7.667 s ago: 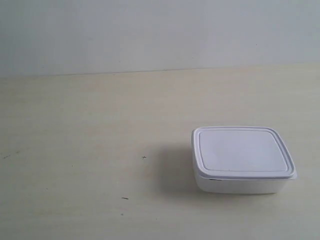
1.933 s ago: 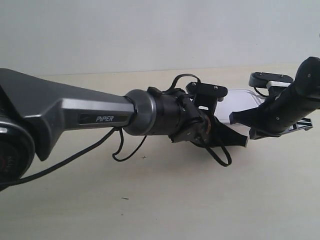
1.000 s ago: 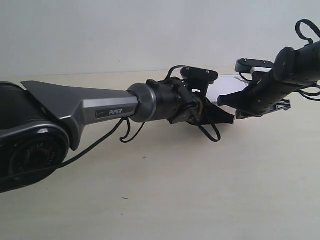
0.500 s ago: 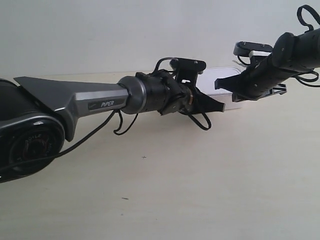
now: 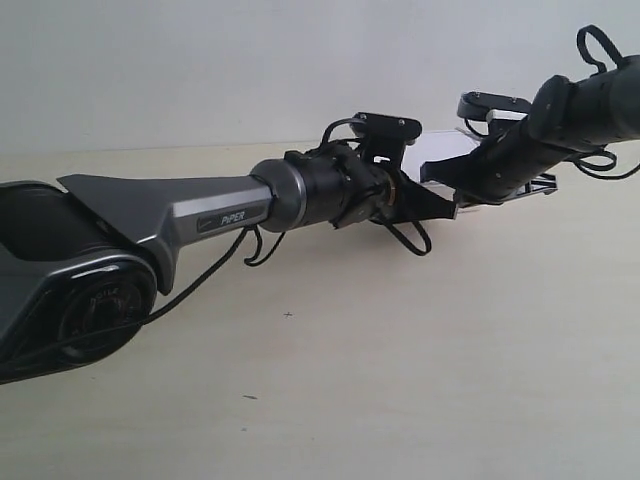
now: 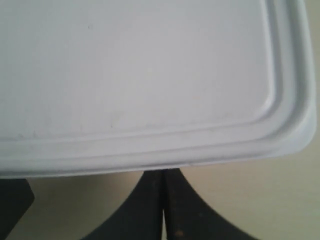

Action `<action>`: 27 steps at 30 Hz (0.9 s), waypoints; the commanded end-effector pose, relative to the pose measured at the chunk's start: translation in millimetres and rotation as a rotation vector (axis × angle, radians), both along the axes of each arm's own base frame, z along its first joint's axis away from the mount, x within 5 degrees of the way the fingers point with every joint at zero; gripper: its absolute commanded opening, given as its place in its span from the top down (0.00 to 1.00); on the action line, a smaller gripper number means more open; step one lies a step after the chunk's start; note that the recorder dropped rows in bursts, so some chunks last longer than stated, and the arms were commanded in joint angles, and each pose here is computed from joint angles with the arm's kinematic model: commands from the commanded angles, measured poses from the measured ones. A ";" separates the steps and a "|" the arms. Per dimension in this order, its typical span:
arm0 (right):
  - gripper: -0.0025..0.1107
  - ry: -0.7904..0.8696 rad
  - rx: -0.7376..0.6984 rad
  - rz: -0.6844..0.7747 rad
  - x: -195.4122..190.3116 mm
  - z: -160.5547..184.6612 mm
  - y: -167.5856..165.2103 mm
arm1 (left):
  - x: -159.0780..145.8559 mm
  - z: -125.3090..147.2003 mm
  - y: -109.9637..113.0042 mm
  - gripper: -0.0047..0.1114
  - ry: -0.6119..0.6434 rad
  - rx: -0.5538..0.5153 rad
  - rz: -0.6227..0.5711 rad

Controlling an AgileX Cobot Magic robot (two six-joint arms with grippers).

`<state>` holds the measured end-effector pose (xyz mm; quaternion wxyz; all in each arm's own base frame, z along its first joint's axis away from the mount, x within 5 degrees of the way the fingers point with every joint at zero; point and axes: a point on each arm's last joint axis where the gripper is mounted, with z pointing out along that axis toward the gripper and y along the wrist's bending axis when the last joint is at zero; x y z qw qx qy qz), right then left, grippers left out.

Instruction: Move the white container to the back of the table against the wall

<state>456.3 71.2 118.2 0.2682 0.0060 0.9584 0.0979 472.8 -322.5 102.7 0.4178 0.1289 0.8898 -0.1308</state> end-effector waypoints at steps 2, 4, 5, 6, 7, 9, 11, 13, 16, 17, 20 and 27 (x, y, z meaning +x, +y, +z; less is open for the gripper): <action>0.98 -0.027 0.025 -0.003 13.5 -0.4 1.1 | 7.5 11.7 3.9 0.96 -0.039 -0.020 0.002; 0.98 -0.021 0.041 -0.001 17.1 -3.2 2.9 | 9.7 10.8 7.1 0.96 -0.039 -0.020 0.008; 0.98 -0.018 0.044 0.005 18.7 -4.6 3.6 | 11.1 10.8 9.2 0.96 -0.039 -0.020 0.013; 0.98 -0.018 0.046 0.005 20.8 -5.5 4.1 | 12.3 10.6 11.3 0.96 -0.038 -0.019 0.017; 0.98 -0.014 0.051 0.004 22.7 -7.5 4.6 | 13.6 10.6 13.4 0.96 -0.038 -0.019 0.022; 0.98 -0.018 0.060 0.002 27.1 -7.4 5.8 | 14.9 10.6 15.3 0.96 -0.038 -0.019 0.026; 0.98 -0.023 0.072 0.001 30.3 -7.3 7.0 | 15.8 11.5 15.5 0.96 -0.047 -0.026 0.021; 0.98 -0.030 0.085 0.006 33.6 -5.7 8.5 | 16.9 13.0 15.1 0.96 -0.063 -0.039 0.012; 0.98 -0.033 0.100 0.016 38.8 -5.8 10.7 | 18.0 8.5 14.0 0.96 -0.074 -0.053 0.001; 0.98 -0.030 0.103 0.017 40.3 -6.9 11.2 | 19.0 7.1 14.9 0.96 -0.074 -0.053 0.003; 0.98 -0.041 0.108 0.016 44.7 -6.2 12.0 | 23.2 -0.5 16.9 0.96 -0.069 -0.051 0.012; 0.98 -0.079 0.111 0.015 53.4 -0.1 12.8 | 30.0 -2.5 14.2 0.96 -0.090 -0.058 0.017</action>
